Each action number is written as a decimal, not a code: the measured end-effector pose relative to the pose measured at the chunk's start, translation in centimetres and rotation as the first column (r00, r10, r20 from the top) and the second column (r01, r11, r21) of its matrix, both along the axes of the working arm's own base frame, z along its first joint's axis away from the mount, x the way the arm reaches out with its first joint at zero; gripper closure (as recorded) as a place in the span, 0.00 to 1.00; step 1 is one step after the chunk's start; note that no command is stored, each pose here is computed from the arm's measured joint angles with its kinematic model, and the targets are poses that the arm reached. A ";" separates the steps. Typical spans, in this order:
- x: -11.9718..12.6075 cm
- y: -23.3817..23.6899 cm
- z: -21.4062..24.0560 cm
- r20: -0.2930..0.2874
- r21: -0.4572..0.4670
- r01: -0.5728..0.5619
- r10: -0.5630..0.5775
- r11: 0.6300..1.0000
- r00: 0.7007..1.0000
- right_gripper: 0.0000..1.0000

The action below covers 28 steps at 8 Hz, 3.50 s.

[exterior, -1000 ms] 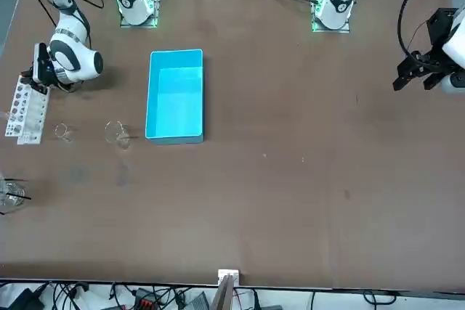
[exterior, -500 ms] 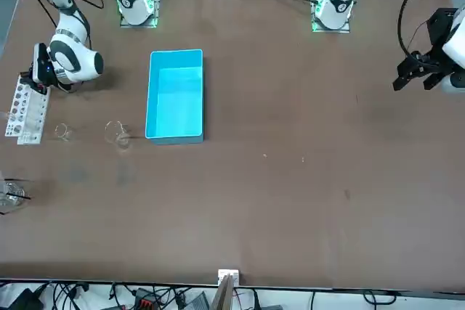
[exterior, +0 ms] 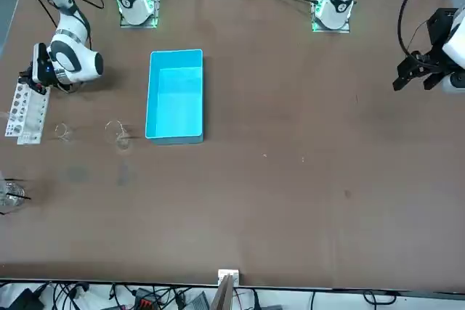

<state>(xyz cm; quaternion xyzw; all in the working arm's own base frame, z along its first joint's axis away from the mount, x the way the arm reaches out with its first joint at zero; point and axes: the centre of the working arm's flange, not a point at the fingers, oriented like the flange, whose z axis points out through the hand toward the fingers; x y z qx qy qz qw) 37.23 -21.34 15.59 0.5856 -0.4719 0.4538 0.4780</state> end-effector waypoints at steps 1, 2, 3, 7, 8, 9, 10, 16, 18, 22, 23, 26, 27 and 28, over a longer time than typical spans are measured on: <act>0.1 0.0 0.2 0.004 -0.002 -0.001 0.001 1.000 1.000 0.95; 0.2 0.0 0.5 0.010 -0.005 -0.002 0.003 1.000 1.000 0.95; 0.5 0.1 0.9 0.018 -0.009 -0.006 0.006 1.000 1.000 0.95; 0.8 0.2 1.8 0.034 -0.002 -0.013 0.013 1.000 0.999 0.95; 0.8 0.2 1.8 0.034 -0.002 -0.013 0.013 1.000 0.999 0.95; 0.8 0.2 1.8 0.033 0.000 -0.013 0.013 1.000 0.999 0.95; 0.8 0.2 1.8 0.032 0.000 -0.013 0.013 1.000 0.999 0.95; 0.6 0.3 2.2 0.037 0.002 -0.016 0.015 1.000 0.999 0.95; 0.8 0.3 3.0 0.048 -0.001 -0.018 0.018 1.000 0.999 0.95; 0.0 0.7 3.0 0.038 0.012 -0.023 0.022 1.000 0.999 0.95; 0.0 0.7 3.1 0.038 0.012 -0.023 0.023 1.000 0.999 0.95; 0.3 0.6 4.2 0.048 0.000 -0.025 0.025 1.000 0.999 0.95; 0.3 0.6 4.4 0.051 -0.001 -0.026 0.026 1.000 0.998 0.95; 0.2 0.6 4.6 0.051 -0.003 -0.026 0.026 1.000 0.998 0.95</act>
